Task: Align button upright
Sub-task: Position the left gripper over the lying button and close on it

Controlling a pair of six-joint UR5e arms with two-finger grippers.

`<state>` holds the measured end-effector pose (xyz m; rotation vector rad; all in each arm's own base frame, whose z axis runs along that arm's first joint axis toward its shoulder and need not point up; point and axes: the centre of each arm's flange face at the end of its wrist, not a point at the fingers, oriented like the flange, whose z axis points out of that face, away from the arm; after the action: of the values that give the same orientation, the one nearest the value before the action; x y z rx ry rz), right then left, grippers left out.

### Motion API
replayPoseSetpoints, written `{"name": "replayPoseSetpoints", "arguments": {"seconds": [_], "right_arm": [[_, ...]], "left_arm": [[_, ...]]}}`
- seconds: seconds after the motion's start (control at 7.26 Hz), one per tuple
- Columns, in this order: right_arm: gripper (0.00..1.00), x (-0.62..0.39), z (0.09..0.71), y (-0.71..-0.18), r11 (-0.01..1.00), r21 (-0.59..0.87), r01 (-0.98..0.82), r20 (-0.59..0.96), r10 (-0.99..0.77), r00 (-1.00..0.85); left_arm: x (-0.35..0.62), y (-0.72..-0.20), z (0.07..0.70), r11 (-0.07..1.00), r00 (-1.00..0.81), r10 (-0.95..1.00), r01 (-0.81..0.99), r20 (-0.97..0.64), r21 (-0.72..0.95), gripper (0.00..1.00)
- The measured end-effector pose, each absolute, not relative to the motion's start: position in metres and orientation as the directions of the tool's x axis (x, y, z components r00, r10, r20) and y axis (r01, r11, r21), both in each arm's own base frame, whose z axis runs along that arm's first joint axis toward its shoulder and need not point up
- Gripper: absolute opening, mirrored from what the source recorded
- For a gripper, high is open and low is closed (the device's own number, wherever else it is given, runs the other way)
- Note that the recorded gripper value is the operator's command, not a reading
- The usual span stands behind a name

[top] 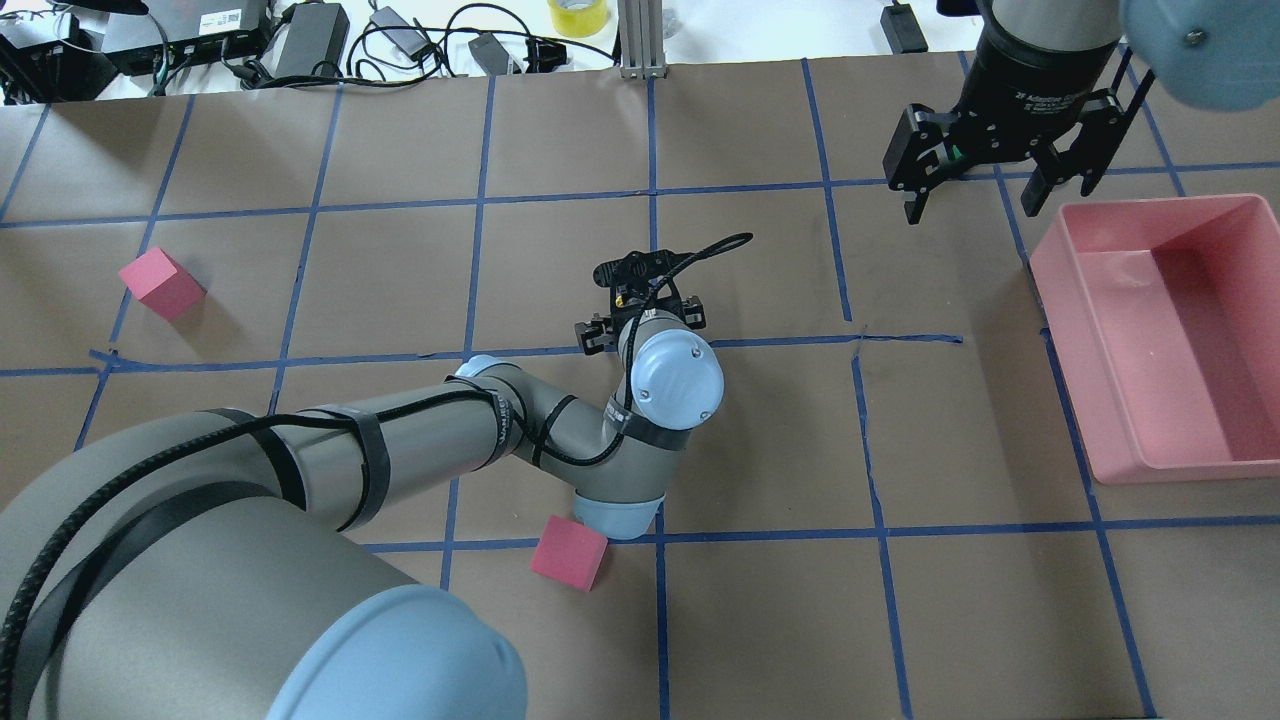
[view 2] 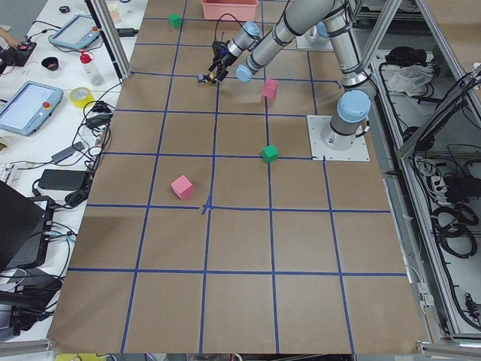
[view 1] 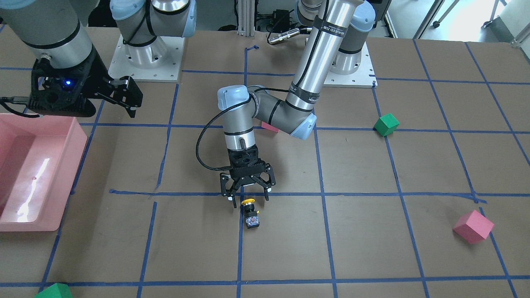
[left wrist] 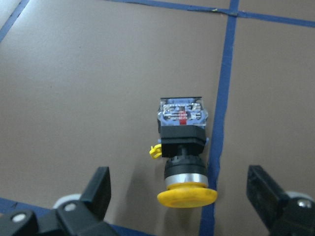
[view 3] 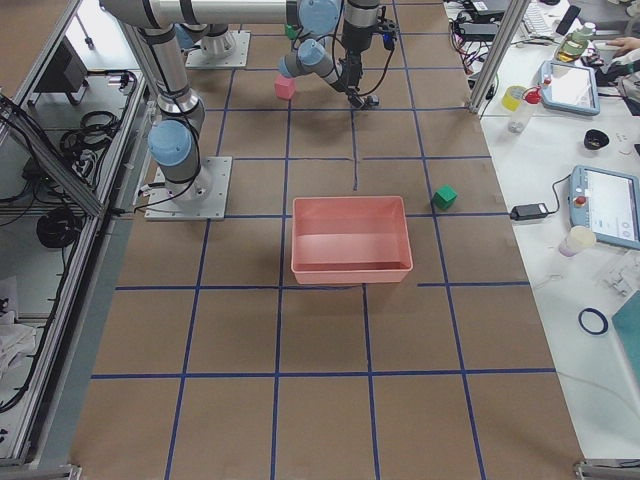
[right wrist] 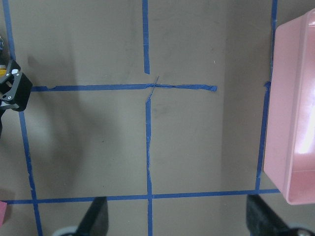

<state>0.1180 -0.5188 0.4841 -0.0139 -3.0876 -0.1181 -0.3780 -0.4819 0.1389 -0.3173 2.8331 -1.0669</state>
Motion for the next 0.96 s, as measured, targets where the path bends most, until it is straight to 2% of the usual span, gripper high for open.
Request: {"name": "replayPoseSetpoints", "arguments": {"seconds": [0.14, 0.41, 0.55, 0.83, 0.96], "right_arm": [[1.00, 0.1180, 0.4842, -0.5186, 0.997, 0.076, 0.011, 0.052, 0.007, -0.999], [1.00, 0.1179, 0.4845, -0.5182, 0.997, 0.076, 0.010, 0.061, 0.005, -0.998], [1.00, 0.1170, 0.4852, -0.5178, 0.997, 0.075, 0.009, 0.073, 0.003, -0.997], [1.00, 0.1163, 0.4859, -0.5173, 0.997, 0.074, 0.007, 0.084, 0.001, -0.996], [1.00, 0.1161, 0.4863, -0.5171, 0.997, 0.073, 0.007, 0.086, 0.000, -0.996]], "left_arm": [[-0.3783, -0.4812, 0.1370, 0.732, -0.973, -0.228, -0.158, -0.021, -0.663, 0.84], [-0.3789, -0.4803, 0.1366, 0.729, -0.973, -0.230, -0.154, -0.026, -0.667, 0.78], [-0.3792, -0.4799, 0.1365, 0.729, -0.973, -0.229, -0.153, -0.028, -0.667, 0.67], [-0.3802, -0.4790, 0.1371, 0.729, -0.973, -0.227, -0.151, -0.028, -0.668, 0.63], [-0.3805, -0.4789, 0.1374, 0.728, -0.973, -0.227, -0.151, -0.027, -0.668, 0.58]]}}
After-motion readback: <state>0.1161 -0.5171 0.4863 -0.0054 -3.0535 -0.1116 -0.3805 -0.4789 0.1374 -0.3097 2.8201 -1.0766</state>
